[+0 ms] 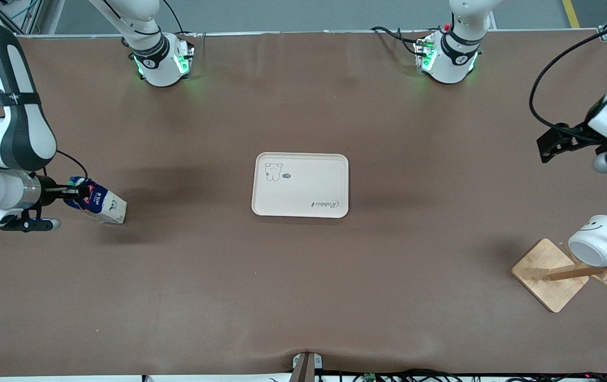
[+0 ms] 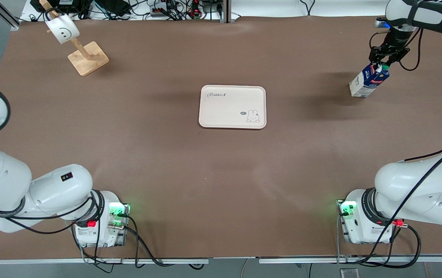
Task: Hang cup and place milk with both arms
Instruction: 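Open the left gripper and raise it while the right gripper carries milk, then lower the milk carton onto the table and open the right gripper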
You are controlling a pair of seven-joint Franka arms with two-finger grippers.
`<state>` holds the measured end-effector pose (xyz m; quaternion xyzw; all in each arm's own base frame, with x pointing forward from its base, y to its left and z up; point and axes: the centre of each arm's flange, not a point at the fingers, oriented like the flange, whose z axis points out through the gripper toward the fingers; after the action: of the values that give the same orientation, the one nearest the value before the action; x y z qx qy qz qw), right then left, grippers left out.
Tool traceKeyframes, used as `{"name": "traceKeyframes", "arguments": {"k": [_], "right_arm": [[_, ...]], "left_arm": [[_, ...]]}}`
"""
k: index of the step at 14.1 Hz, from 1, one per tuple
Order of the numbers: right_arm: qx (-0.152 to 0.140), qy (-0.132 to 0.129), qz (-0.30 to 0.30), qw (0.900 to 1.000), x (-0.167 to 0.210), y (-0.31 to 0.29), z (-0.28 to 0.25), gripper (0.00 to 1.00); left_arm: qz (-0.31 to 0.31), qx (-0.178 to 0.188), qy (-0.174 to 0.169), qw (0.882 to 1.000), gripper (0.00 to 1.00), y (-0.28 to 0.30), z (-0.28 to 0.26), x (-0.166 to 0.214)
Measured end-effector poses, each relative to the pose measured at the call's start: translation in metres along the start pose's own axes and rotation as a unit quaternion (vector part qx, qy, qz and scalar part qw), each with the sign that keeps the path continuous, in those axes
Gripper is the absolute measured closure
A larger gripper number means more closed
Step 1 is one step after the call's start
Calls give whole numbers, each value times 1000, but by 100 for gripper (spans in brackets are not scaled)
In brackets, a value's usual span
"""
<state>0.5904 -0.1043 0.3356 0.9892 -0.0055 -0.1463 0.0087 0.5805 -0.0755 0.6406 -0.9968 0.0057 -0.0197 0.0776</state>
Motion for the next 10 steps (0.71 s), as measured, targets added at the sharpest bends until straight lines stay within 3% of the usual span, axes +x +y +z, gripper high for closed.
{"name": "traceKeyframes", "arguments": {"k": [3,8,10], "right_arm": [[-3,4,-3,1000,-5,-2,1,48],[0,-4,-14,1000,-9,6,15,1],[1,-5,-14,1000,-10,6,15,0]], "left_arm": [[-5,-17,-5,1000,0,2,-6,-7],[-19,-47,-18,999,0,-28,-7,-29],[-11,-49,-18,999,0,-37,-6,-39]]}}
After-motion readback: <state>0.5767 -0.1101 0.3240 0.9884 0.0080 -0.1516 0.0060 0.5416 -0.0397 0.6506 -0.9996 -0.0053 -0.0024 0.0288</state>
